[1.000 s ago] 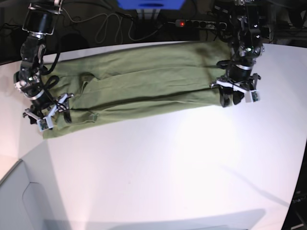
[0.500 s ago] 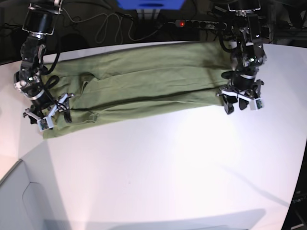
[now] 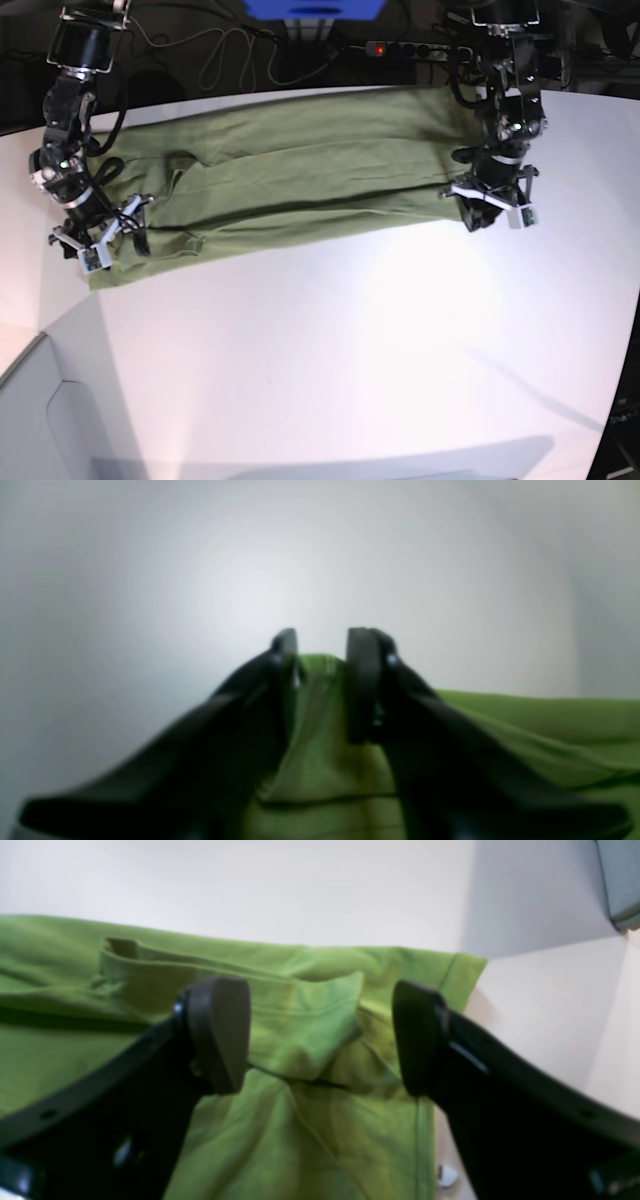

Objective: Fold the T-shirt properly
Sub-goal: 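Lay the hem down near the collar edge and adjust with both grippers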

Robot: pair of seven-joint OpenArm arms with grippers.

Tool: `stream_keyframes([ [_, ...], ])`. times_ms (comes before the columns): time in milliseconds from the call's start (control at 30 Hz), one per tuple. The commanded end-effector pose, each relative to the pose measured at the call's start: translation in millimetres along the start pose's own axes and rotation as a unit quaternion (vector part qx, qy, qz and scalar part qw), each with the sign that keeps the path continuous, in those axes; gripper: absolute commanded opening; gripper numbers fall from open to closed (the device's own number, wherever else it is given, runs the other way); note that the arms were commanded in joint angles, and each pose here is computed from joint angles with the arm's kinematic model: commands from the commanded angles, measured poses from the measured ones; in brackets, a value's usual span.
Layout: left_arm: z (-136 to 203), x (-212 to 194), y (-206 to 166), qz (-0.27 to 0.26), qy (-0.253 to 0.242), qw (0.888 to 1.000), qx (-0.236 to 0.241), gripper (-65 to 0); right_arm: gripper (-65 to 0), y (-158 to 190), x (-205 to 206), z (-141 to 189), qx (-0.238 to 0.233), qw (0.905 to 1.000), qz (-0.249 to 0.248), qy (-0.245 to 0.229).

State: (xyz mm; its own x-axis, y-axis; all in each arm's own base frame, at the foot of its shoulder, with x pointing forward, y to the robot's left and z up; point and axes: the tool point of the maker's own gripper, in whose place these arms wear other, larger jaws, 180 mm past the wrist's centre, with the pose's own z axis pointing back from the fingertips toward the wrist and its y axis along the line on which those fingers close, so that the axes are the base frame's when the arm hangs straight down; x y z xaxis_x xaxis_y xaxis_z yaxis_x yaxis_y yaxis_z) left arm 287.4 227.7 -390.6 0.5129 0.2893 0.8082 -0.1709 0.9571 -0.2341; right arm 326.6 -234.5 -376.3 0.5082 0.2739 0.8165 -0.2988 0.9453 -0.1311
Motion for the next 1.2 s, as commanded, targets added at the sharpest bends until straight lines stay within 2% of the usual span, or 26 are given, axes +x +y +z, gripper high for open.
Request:
stream_keyframes([
  [0,1,16,0,-0.005,-0.025,1.000,-0.004,-55.5,-22.1,-7,18,2,-0.003,0.9996,0.008,-0.027],
  [133,2,15,-5,0.005,-0.029,1.000,-0.004,-65.0,-22.1,-7,18,2,-0.003,0.9996,0.008,-0.027],
  [300,4,19,-7,0.006,-0.034,0.999,-0.005,-65.0,-22.1,-7,18,2,-0.003,0.9996,0.009,-0.028],
  [600,32,29,-21,-0.013,-0.056,0.998,-0.022,-65.0,-22.1,-8,20,3,-0.005,0.9995,0.008,-0.030],
  [967,45,5,-15,-0.016,-0.029,0.999,-0.017,-65.0,-22.1,-12,32,-2,-0.007,0.9991,0.008,-0.041],
  [1167,48,-4,-13,-0.015,-0.018,1.000,-0.014,-65.0,-22.2,-20,22,-17,-0.006,0.9995,-0.015,-0.025],
])
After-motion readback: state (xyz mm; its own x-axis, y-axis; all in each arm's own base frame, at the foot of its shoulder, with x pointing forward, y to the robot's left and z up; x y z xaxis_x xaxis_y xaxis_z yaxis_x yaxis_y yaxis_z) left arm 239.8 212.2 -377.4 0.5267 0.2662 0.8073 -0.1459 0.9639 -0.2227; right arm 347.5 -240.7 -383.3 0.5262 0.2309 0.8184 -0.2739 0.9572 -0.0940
